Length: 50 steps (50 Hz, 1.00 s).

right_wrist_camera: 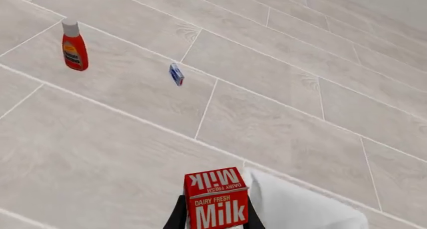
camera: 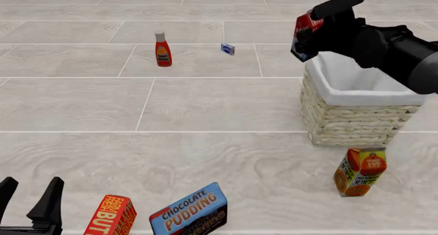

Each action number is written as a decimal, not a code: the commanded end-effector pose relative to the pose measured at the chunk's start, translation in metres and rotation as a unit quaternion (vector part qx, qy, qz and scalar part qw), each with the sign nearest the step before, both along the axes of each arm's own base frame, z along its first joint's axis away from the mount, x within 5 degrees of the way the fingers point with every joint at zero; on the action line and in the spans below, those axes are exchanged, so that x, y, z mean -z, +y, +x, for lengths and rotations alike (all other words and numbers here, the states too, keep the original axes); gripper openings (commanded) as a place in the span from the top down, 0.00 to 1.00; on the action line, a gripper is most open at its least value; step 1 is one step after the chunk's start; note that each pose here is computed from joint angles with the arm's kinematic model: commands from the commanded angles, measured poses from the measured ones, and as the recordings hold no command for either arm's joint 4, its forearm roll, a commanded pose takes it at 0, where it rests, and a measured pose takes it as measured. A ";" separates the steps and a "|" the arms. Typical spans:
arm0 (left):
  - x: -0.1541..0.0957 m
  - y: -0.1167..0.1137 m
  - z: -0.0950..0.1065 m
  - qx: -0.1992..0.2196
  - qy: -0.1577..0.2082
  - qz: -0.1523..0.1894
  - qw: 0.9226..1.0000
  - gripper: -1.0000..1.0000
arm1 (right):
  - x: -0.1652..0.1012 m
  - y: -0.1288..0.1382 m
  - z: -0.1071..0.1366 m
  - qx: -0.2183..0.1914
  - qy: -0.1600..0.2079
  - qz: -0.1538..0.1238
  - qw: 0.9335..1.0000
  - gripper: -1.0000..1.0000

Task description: Pick the milk and place it in the basket.

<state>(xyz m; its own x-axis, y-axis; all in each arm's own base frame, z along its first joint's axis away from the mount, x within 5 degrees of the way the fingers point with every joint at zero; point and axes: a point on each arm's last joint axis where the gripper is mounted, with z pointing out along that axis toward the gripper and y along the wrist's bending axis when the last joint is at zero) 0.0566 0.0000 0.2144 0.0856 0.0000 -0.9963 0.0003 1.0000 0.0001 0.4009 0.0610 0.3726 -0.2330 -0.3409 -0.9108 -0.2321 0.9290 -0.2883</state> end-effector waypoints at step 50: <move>0.000 0.000 0.000 0.000 0.000 0.000 1.000 0.00 | 0.025 -0.114 0.008 0.137 0.016 -0.006 0.990 1.00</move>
